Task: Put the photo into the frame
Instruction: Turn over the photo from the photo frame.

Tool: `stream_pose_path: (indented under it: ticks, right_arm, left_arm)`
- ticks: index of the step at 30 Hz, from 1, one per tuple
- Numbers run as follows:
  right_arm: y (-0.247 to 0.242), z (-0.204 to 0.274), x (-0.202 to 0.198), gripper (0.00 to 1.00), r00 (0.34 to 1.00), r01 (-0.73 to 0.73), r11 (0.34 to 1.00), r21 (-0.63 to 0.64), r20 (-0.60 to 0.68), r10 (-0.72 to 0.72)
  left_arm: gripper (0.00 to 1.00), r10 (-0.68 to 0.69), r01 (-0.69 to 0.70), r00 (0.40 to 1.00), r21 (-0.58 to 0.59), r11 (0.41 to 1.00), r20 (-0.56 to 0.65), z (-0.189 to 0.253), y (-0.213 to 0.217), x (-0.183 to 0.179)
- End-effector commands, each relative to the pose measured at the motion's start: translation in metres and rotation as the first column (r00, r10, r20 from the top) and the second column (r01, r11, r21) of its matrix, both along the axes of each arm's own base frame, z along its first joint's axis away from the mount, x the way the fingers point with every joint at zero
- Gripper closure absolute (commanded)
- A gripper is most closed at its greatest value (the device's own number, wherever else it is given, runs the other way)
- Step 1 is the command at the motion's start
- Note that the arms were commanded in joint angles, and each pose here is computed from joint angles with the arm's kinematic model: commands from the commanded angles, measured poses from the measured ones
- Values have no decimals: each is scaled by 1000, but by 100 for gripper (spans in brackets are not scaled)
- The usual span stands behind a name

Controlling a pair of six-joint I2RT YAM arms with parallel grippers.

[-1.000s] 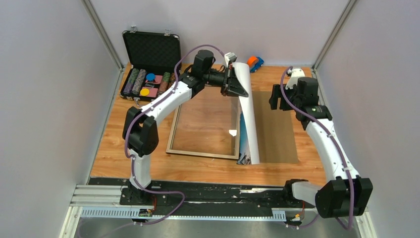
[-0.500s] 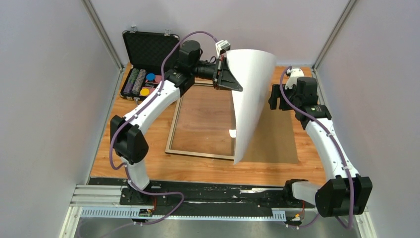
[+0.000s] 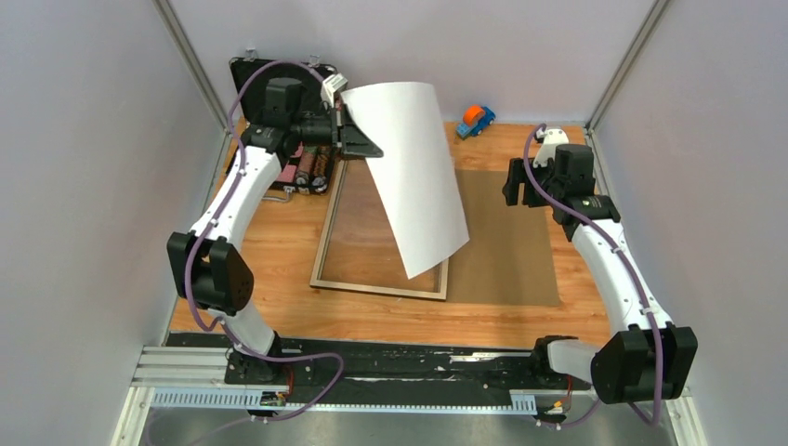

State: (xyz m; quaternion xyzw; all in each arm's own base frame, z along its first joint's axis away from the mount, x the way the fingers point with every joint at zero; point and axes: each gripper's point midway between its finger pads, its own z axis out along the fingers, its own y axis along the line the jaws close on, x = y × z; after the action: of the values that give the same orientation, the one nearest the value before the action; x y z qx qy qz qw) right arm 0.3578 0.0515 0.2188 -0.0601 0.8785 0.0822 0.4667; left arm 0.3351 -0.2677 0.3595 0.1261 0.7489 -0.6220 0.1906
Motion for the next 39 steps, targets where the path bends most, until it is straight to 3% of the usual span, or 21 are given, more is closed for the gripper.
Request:
stream_pose_path:
  ticks: [1, 8, 14, 17, 21, 26, 39]
  right_arm:
    - [2, 19, 8, 28, 998, 2, 1000, 25, 62, -3]
    - [16, 14, 2, 28, 998, -44, 995, 92, 40, 40]
    - [18, 5, 1, 32, 1000, -25, 992, 123, 9, 24]
    - [10, -2, 7, 45, 999, 34, 993, 110, -14, -32]
    - [3, -19, 16, 76, 995, 77, 993, 86, -63, -72]
    - [-2, -33, 23, 99, 990, 107, 992, 59, -96, -101]
    - [-17, -48, 31, 100, 976, 176, 984, -5, -128, -176]
  left_arm:
    - [100, 66, -65, 998, 219, 974, 2, -69, 41, 17]
    - [100, 93, -54, 994, 482, 874, -57, -168, 79, 42]
    - [100, 86, -29, 994, 624, 781, -61, -214, 102, 48]
    - [100, 76, -19, 996, 688, 726, -53, -231, 114, 54]
    - [100, 67, -16, 997, 735, 677, -40, -245, 124, 61]
    - [100, 54, -29, 999, 775, 631, -6, -253, 134, 69]
    - [100, -7, -41, 998, 815, 578, 55, -271, 144, 89]
